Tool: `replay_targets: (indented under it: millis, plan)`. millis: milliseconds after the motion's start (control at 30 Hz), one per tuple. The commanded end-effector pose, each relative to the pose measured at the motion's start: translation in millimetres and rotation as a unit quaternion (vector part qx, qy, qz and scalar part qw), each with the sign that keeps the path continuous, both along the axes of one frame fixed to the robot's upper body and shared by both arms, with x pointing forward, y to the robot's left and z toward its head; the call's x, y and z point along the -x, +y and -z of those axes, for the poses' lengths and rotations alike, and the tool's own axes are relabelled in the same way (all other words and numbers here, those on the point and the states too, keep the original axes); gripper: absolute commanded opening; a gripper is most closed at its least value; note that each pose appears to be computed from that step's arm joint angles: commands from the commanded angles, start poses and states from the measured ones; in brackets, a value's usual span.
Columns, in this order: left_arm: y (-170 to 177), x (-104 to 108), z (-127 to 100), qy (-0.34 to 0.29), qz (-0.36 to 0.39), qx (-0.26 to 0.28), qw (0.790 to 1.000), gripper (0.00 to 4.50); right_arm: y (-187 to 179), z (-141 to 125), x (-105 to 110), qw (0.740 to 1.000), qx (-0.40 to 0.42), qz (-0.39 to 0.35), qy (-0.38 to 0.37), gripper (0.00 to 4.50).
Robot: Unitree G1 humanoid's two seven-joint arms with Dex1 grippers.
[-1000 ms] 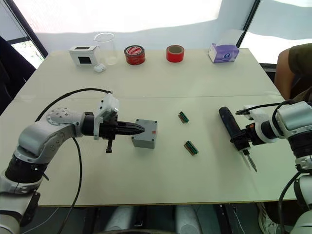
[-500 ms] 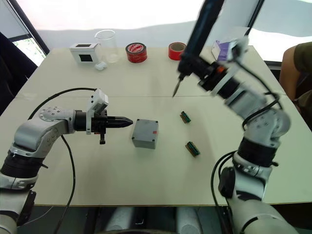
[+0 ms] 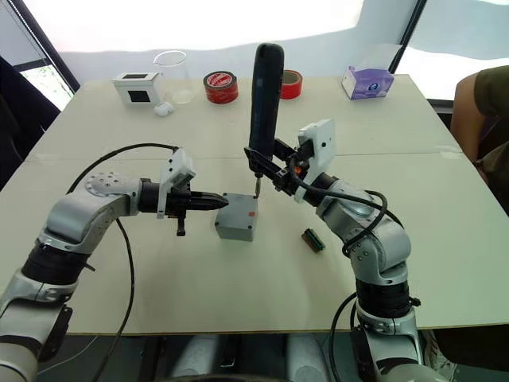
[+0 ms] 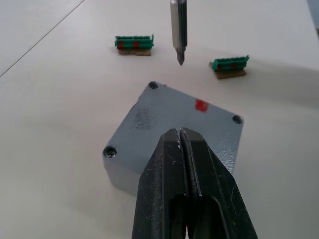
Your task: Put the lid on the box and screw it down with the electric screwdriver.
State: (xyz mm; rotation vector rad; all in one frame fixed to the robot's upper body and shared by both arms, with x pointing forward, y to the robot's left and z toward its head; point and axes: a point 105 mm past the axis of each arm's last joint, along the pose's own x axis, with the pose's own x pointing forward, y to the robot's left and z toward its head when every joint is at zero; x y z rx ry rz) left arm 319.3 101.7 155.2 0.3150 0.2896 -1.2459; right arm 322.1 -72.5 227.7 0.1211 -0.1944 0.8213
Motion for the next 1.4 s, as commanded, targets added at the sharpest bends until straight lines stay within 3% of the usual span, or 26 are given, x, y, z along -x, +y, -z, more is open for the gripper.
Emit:
replay_targets:
  millis: [33, 167, 767, 967, 1400]
  plan:
    - [-1.6, -3.1, -0.5, -0.022, 0.005, -0.011, 1.000, 0.00, 7.1, -17.1, 5.8, 0.998, -0.005, -0.005, -0.059, 1.77]
    - [-0.5, -8.2, 16.9, -0.024, -0.015, -0.029, 0.999, 0.00, 11.0, -7.7, 3.1, 0.998, -0.001, 0.004, -0.059, 1.77]
    - [-5.4, -0.4, 9.9, -0.017, -0.002, -0.012, 1.000, 0.00, 10.6, 24.5, -3.1, 0.997, 0.043, 0.023, -0.054, 1.77]
    - [-5.9, -0.2, 17.3, -0.012, -0.002, -0.023, 1.000, 0.00, 7.4, 63.4, -4.0, 0.997, 0.073, 0.028, 0.011, 1.77]
    - [-8.9, 2.3, 22.0, -0.004, -0.001, -0.023, 1.000, 0.00, -1.5, 91.7, -15.1, 0.992, 0.093, 0.064, 0.053, 1.77]
